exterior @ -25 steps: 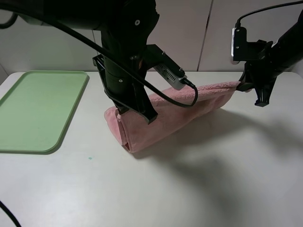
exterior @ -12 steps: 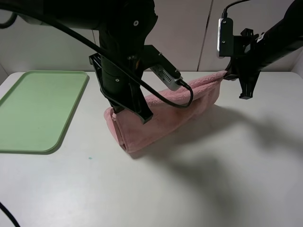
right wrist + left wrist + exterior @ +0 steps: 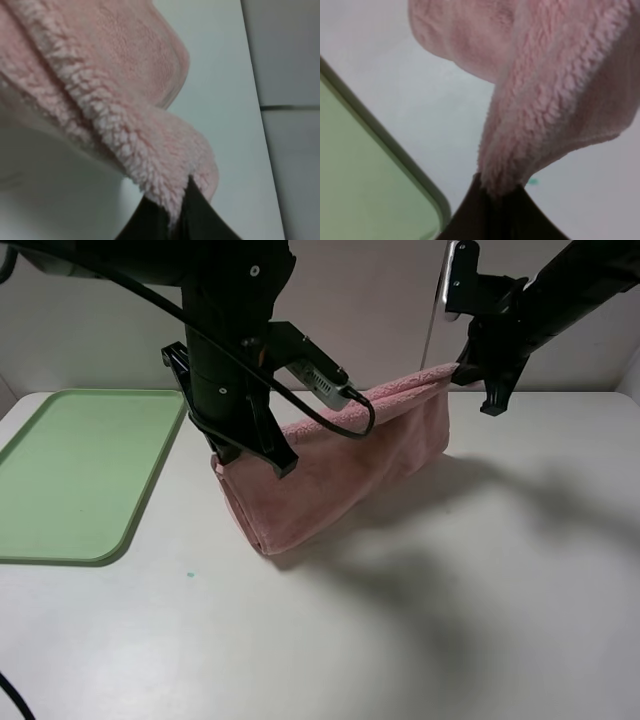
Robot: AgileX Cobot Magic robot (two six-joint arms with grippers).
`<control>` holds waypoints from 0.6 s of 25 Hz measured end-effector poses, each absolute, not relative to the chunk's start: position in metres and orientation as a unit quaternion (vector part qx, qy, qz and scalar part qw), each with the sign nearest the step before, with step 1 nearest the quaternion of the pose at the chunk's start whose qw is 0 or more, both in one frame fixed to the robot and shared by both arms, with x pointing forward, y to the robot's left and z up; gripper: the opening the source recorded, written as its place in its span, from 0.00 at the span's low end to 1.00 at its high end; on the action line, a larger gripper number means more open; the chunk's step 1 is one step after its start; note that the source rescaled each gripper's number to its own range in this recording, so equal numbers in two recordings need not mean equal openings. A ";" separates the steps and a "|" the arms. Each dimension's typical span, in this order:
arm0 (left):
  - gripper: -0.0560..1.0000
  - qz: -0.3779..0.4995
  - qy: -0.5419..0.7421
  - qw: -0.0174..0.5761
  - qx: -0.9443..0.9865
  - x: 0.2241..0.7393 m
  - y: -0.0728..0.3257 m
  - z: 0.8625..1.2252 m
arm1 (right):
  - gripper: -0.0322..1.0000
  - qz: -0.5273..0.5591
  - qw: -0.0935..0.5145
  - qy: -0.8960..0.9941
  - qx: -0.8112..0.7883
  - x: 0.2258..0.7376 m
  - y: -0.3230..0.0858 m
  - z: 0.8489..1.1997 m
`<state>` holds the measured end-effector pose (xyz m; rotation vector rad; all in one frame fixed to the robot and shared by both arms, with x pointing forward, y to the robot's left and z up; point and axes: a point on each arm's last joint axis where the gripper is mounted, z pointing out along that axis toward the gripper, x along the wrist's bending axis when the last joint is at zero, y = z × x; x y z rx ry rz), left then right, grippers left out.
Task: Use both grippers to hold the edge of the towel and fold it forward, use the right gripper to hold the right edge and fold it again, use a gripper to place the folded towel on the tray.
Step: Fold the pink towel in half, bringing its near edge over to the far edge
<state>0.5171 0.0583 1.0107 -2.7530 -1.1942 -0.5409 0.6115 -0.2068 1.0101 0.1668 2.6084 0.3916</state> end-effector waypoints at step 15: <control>0.05 -0.174 -0.423 0.053 -0.888 0.546 0.095 1.006 | 0.03 0.153 0.220 0.962 0.048 0.645 -0.162 0.969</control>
